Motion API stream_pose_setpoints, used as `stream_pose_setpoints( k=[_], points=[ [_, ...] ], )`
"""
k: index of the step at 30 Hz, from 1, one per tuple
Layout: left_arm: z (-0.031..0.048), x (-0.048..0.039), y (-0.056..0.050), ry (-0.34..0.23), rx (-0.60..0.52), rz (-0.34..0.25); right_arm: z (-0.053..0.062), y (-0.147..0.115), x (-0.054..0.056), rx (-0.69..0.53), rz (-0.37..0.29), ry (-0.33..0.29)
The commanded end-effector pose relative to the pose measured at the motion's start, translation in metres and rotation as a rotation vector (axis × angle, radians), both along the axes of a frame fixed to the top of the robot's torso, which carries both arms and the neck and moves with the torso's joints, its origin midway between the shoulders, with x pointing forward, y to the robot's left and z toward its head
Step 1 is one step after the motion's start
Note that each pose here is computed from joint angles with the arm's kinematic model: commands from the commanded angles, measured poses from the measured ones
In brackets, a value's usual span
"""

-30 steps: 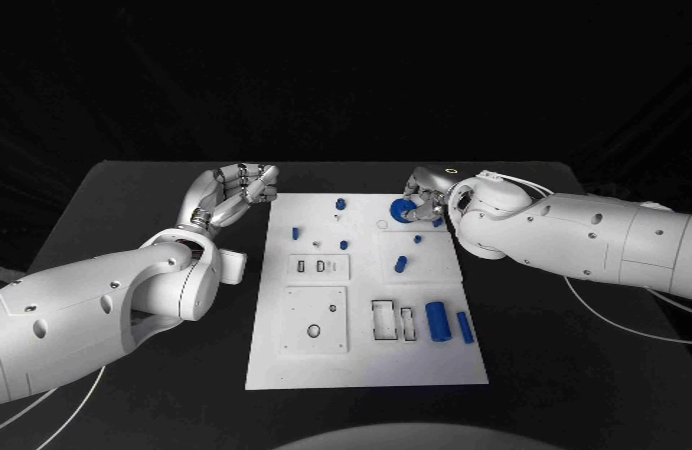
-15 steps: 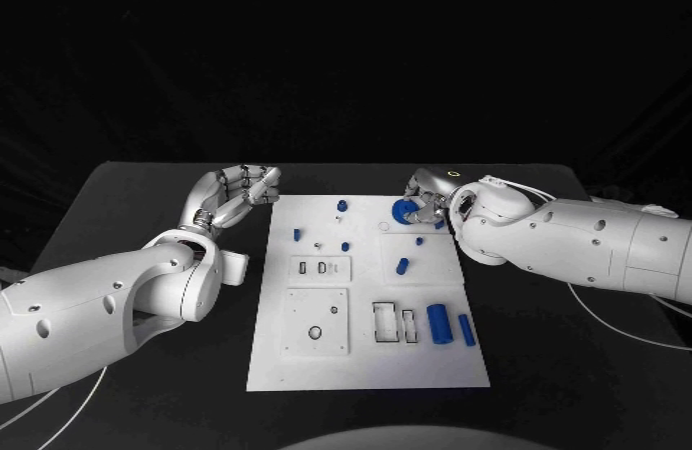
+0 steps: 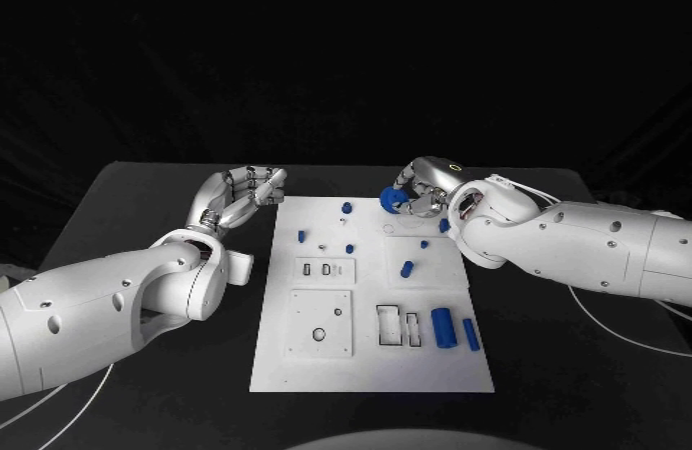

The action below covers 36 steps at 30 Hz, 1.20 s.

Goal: Assemble the parts on the task board

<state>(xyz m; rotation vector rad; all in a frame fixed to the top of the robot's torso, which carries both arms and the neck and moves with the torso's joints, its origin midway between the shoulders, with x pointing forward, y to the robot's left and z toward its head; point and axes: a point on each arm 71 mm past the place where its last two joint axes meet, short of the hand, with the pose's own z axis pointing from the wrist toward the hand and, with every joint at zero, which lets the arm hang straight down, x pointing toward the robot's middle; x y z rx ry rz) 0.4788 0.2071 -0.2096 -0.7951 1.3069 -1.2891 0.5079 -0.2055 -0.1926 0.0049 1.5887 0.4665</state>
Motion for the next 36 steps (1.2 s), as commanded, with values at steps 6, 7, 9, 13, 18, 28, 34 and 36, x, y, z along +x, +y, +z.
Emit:
stream_pose_setpoints(
  k=[6, 7, 9, 13, 18, 28, 34, 36],
  points=[
    [0.0011, -0.0001, -0.002, -0.01, -0.003, -0.014, 0.007, 0.027, -0.004, 0.058, 0.087, -0.04],
    [0.001, -0.0001, -0.002, -0.01, -0.003, -0.013, 0.007, 0.031, -0.004, 0.059, 0.095, -0.038],
    [0.001, 0.0, -0.002, -0.01, -0.002, -0.013, 0.007, 0.037, -0.005, 0.059, 0.108, -0.035],
    [0.001, 0.0, -0.002, -0.01, -0.002, -0.012, 0.006, 0.049, -0.004, 0.057, 0.134, -0.026],
    [0.0012, -0.0004, -0.002, -0.01, -0.003, -0.013, 0.003, 0.063, -0.003, 0.048, 0.161, -0.008],
    [0.0016, -0.0011, -0.002, -0.01, -0.003, -0.012, -0.01, 0.079, -0.001, 0.01, 0.182, 0.037],
    [0.0017, -0.0013, -0.001, -0.01, -0.002, -0.01, -0.018, 0.081, 0.001, -0.016, 0.179, 0.063],
    [0.0018, -0.0014, -0.001, -0.01, -0.002, -0.01, -0.02, 0.082, 0.001, -0.022, 0.178, 0.069]
  ],
)
